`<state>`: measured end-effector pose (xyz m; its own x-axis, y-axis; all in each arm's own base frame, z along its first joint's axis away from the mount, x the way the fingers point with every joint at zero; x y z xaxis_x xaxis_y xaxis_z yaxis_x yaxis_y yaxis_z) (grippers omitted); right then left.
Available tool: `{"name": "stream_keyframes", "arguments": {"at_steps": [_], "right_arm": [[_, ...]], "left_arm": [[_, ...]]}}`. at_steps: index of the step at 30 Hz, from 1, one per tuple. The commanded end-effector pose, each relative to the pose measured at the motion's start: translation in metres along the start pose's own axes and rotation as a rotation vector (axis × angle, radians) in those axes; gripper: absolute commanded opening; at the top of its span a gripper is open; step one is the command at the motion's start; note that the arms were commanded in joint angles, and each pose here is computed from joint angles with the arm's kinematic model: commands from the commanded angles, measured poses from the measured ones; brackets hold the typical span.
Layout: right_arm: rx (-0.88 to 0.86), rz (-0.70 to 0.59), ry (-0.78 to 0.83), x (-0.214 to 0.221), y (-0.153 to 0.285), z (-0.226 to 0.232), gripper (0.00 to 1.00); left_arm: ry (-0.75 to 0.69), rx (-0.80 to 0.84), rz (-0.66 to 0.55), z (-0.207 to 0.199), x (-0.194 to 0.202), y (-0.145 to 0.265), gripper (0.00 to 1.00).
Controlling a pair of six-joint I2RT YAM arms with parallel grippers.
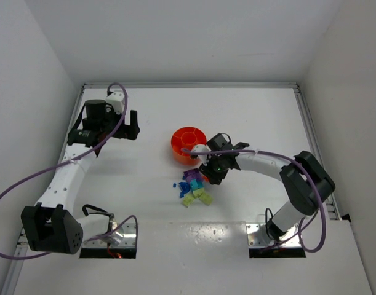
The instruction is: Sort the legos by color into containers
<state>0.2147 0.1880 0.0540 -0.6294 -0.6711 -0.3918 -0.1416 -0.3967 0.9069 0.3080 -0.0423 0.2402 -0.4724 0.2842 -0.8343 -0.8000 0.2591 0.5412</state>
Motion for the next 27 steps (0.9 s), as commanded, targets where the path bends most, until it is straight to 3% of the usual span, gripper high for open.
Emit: {"name": "stream_keyframes", "arguments": {"at_steps": [1, 19, 27], "right_arm": [[-0.015, -0.06, 0.044, -0.016, -0.005, 0.0, 0.42], [-0.015, -0.025, 0.071, -0.029, -0.033, 0.002, 0.49], [-0.023, 0.009, 0.072, -0.023, -0.038, 0.005, 0.35]], "left_arm": [[-0.016, -0.013, -0.058, 0.007, -0.016, 0.001, 1.0], [-0.025, -0.013, -0.058, 0.008, -0.017, 0.0, 1.0], [-0.025, -0.022, -0.055, 0.009, -0.017, 0.0, 1.0]]}}
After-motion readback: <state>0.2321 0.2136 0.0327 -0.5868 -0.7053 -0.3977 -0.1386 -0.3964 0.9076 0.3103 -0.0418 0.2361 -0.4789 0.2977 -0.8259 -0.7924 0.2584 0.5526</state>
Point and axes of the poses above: each gripper's point midway between its finger pads, its own y axis back along the fingers, its own z axis along the line the jaws close on, x = y × z, the point moved 5 cm from there along y, back along the fingers, and after that the axes turned 12 degrees about -y, right-handed, at the moved point
